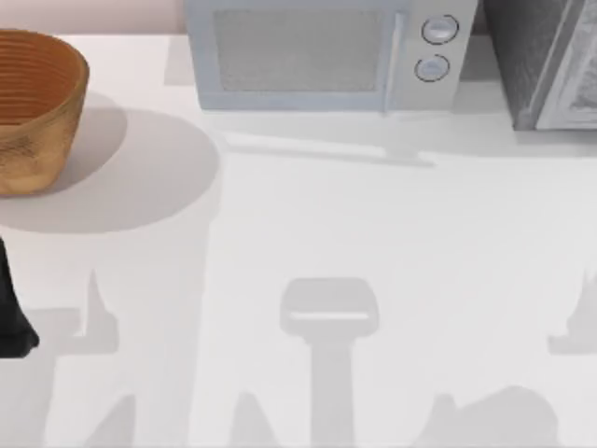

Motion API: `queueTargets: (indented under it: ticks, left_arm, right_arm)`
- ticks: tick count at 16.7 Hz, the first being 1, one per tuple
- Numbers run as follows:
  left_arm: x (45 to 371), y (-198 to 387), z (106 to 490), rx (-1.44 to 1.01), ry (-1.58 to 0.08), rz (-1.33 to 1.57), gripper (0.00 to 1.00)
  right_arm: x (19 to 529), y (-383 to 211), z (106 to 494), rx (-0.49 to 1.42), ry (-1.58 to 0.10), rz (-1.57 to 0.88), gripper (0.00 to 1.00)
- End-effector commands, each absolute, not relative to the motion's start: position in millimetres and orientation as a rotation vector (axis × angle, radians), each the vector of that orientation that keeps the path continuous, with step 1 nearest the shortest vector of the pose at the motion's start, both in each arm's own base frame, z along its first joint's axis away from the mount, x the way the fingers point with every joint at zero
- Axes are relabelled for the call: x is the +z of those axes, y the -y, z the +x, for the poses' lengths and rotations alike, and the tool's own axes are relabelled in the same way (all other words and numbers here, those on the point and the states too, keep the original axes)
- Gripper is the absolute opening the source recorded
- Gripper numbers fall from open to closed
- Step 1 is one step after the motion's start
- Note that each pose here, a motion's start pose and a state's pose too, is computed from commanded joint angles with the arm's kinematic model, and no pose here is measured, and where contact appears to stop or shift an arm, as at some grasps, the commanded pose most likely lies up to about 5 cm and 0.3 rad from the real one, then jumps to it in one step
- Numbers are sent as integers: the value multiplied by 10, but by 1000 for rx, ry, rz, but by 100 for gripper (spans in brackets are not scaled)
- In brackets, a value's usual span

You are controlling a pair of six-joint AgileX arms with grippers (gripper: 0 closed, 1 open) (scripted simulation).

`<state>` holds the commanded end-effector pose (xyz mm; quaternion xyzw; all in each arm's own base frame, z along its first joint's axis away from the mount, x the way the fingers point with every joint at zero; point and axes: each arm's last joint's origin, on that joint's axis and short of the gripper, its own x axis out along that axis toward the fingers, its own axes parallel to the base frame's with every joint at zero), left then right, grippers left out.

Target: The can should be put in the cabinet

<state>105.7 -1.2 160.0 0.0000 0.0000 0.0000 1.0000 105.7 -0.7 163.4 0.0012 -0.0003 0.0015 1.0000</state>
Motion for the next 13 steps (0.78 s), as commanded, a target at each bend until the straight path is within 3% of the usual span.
queueTargets:
  ticks: [5, 13]
  left_arm:
    - [1600, 12, 1057, 0, 0, 0, 100]
    - [1600, 12, 1057, 0, 0, 0, 100]
  right_arm:
    - [2173, -22, 1065, 14, 2, 1, 0]
    - [3765, -143, 1497, 11, -11, -5, 0]
